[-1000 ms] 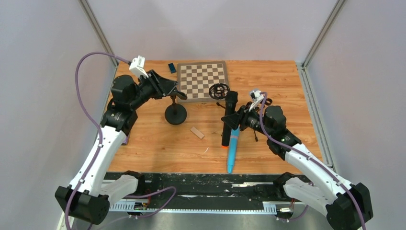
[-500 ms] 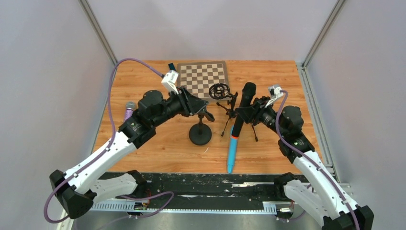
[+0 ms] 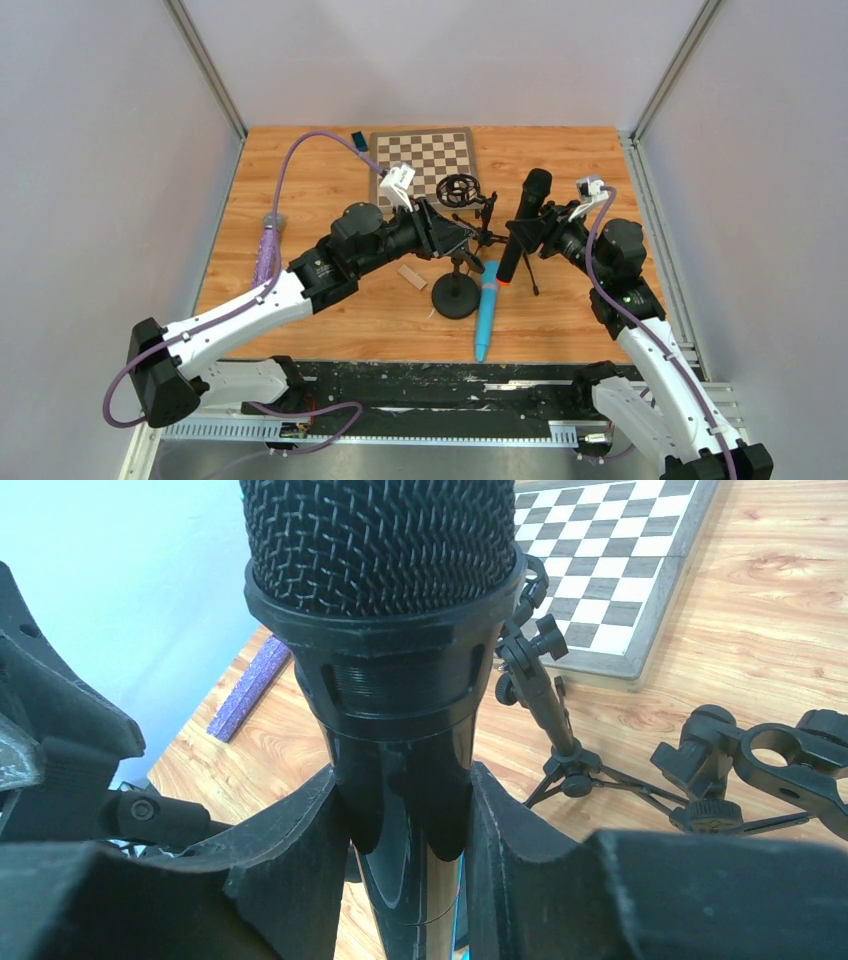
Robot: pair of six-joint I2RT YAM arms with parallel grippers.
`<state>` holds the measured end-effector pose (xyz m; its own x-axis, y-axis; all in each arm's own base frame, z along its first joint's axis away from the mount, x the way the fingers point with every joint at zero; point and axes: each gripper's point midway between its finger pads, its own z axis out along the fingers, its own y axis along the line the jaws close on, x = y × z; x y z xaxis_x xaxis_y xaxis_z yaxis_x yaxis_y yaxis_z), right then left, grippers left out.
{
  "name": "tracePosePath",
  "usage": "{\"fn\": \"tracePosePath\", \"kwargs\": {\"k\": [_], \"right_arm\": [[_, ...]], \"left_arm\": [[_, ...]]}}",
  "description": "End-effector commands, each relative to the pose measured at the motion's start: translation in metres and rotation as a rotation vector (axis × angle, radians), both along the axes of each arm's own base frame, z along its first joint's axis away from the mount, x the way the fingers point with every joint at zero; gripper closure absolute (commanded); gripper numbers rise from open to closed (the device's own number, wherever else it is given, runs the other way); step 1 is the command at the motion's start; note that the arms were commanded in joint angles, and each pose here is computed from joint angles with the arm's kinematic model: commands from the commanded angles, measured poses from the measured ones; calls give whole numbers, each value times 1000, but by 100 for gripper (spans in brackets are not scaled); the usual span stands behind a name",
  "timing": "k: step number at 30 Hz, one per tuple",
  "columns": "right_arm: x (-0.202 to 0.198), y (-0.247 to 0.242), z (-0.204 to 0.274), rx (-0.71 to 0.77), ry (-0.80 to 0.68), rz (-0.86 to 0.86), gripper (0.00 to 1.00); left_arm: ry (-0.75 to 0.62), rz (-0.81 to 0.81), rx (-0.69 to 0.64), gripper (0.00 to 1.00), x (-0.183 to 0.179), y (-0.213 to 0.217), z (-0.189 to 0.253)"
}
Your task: Attach the microphones to the stand
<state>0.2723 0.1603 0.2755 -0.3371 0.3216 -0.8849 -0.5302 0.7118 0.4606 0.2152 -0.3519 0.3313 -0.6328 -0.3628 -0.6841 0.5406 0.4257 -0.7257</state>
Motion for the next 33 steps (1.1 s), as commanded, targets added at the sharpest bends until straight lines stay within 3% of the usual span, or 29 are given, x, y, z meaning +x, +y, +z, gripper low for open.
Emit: {"fn": "tracePosePath", "kwargs": {"k": [1, 13, 23, 33], "right_arm": [[-3, 0, 32, 19, -89, 12, 100], [-1, -1, 30, 19, -81, 6, 100], [-1, -1, 28, 23, -74, 8, 100], [-1, -1, 28, 21, -73, 7, 100]], "left_arm": [[-81, 61, -132, 100, 5, 7, 42], [-70, 235, -68, 100, 18, 43, 22], [-21, 289, -71, 100, 28, 63, 6], [-112, 152, -86, 100, 19, 39, 34]]}}
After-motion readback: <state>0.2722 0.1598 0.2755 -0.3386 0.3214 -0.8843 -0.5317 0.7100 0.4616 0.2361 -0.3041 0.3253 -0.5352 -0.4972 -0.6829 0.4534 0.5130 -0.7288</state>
